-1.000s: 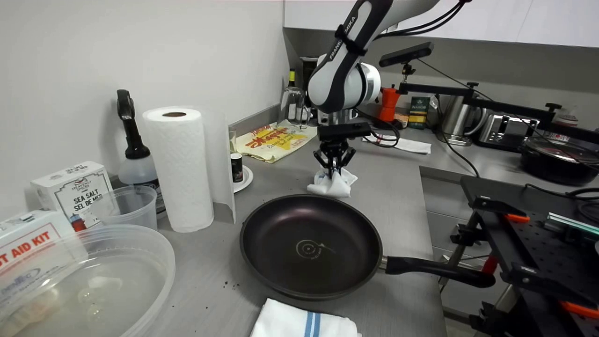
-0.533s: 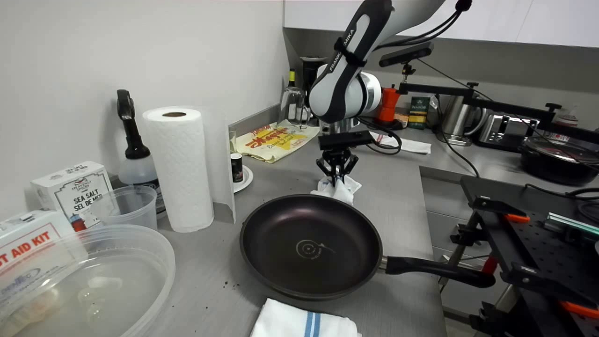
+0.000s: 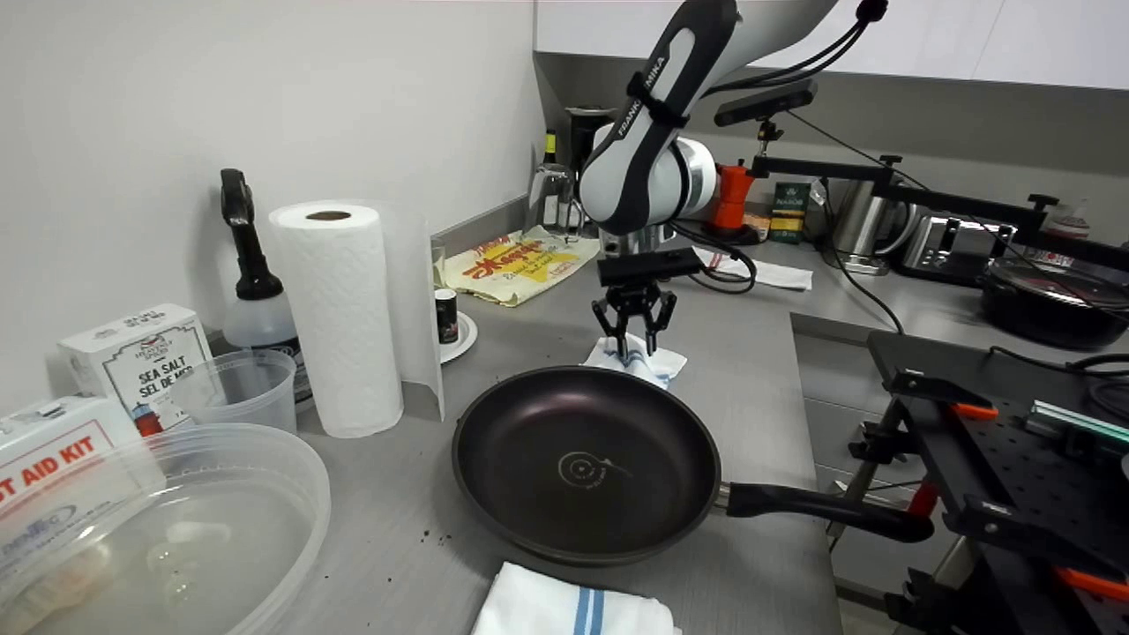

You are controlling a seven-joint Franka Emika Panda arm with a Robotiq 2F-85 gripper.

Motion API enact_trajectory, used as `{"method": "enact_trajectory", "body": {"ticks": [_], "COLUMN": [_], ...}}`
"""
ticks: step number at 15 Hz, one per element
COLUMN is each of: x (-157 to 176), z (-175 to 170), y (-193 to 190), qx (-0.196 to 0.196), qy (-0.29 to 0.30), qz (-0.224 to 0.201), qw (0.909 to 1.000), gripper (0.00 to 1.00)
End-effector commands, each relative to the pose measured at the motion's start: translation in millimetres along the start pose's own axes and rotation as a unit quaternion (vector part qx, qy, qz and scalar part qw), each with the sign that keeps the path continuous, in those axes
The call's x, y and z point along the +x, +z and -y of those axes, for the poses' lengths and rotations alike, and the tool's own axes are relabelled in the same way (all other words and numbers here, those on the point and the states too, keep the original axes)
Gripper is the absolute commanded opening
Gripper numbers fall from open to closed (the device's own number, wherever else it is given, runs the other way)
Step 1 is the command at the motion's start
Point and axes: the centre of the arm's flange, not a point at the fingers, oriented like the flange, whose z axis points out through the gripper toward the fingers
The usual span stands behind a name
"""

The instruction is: Use the tea towel on the right to wipe the pan

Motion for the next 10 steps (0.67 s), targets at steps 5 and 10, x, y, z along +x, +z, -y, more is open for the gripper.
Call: {"method": "enact_trajectory", "body": {"ticks": [5,10], "x": [-14,-26], "z": [3,10], "y": [-7,-46], "qx": [-0.023,0.007], "qy": [-0.007,-0.038], "qz": [0.013,0.004], "qw": [0.9996,0.9993], "gripper": [0.99,1.00]}}
